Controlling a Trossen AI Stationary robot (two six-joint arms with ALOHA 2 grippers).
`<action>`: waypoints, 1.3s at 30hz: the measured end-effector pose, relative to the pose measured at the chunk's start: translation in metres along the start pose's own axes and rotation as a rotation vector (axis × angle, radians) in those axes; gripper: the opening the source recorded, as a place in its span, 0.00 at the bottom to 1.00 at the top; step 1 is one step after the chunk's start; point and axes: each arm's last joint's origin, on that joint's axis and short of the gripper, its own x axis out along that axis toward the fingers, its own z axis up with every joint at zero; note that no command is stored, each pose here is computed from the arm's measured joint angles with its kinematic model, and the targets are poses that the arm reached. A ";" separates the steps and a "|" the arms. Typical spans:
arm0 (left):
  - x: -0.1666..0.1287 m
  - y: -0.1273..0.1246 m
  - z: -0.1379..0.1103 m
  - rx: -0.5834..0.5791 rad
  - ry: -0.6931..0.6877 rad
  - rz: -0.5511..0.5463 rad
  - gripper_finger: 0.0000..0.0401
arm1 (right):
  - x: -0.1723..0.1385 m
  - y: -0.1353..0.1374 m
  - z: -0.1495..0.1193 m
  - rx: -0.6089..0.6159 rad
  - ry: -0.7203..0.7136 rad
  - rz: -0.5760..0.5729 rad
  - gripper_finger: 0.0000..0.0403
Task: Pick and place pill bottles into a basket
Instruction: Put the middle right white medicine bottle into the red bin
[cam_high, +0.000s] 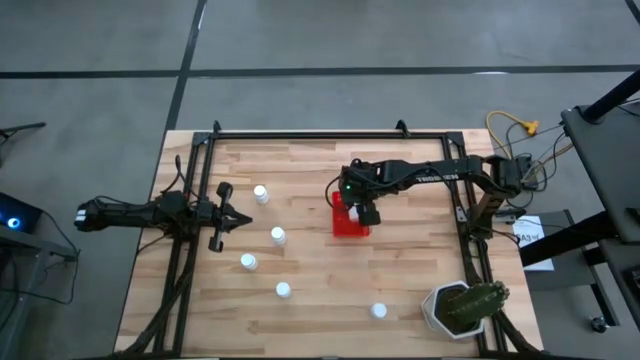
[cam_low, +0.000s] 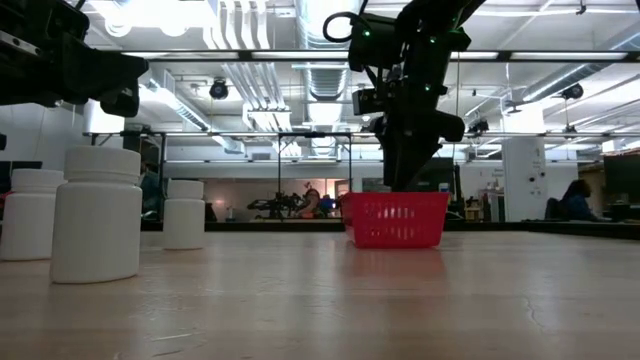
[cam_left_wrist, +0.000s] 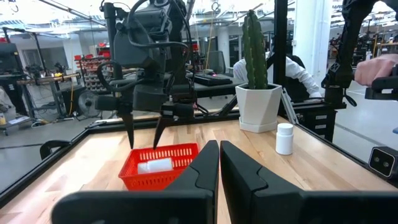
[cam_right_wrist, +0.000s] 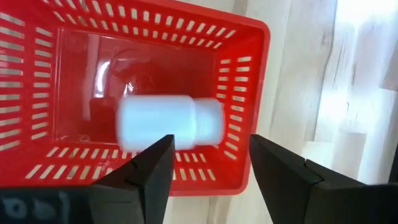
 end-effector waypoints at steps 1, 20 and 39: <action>0.000 0.000 0.000 0.000 0.000 0.000 0.00 | 0.000 0.000 0.000 0.000 0.000 0.000 0.49; 0.000 0.000 0.000 0.000 0.000 0.000 0.00 | 0.000 0.003 0.003 0.261 -0.039 0.114 0.49; 0.000 0.000 0.000 0.000 0.000 0.000 0.00 | -0.009 0.006 0.012 0.833 -0.029 0.231 0.49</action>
